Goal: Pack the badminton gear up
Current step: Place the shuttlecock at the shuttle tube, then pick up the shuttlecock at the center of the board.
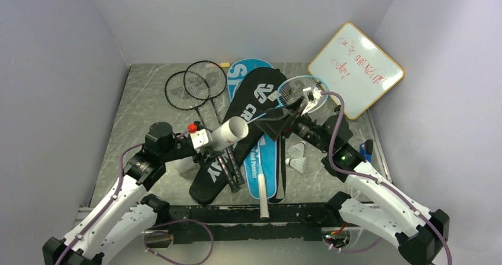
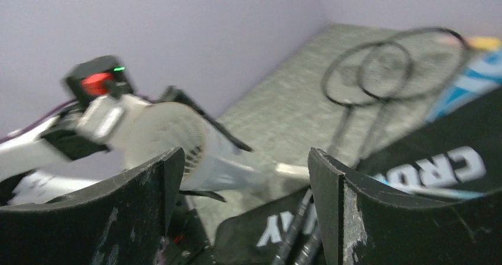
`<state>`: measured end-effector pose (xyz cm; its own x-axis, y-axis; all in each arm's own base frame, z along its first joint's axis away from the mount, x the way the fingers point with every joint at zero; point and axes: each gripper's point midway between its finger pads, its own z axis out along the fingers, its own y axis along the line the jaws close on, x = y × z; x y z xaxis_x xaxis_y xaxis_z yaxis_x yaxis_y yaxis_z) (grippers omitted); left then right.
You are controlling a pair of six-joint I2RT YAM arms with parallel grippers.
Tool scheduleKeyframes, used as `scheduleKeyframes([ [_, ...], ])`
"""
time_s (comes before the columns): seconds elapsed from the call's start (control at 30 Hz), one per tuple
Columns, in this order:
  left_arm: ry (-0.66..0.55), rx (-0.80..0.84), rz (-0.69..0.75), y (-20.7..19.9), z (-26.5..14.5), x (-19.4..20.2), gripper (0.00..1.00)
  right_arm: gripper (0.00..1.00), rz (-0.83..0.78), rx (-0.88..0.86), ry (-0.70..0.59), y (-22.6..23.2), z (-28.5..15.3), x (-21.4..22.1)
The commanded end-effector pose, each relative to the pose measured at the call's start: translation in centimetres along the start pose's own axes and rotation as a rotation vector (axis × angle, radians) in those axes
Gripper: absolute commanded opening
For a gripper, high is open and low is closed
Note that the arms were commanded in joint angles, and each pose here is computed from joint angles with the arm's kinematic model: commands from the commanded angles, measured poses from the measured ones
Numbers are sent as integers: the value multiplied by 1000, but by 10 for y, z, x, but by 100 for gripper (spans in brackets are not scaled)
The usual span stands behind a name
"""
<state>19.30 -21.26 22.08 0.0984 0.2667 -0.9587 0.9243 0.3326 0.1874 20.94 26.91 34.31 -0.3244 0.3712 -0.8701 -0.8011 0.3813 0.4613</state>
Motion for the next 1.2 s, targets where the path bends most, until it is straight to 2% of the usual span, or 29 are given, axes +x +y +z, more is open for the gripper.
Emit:
scheduleKeyframes([
  [0.0, 27, -108, 19, 23, -4, -9, 14, 81, 16, 503, 144, -95, -21, 40],
  [0.1, 30, -118, 19, 25, -5, -8, 14, 79, 61, 808, 228, -145, -52, 71],
  [0.17, 26, -117, 22, 24, -5, -9, 14, 76, 89, 943, 265, -166, -73, 93],
  [0.3, 27, -113, 22, 23, -5, -8, 14, 75, 134, 1059, 280, -184, -107, 120],
  [0.47, 33, -104, 15, 22, -4, -6, 14, 75, 177, 1185, 265, -200, -145, 131],
  [0.63, 33, -99, 14, 22, -3, -6, 14, 68, 246, 1238, 263, -196, -168, 143],
  [0.83, 29, -91, 14, 21, -3, -7, 14, 68, 318, 1238, 261, -186, -183, 156],
  [1.17, 28, -78, 5, 19, -2, -5, 14, 54, 424, 1170, 289, -178, -179, 183],
])
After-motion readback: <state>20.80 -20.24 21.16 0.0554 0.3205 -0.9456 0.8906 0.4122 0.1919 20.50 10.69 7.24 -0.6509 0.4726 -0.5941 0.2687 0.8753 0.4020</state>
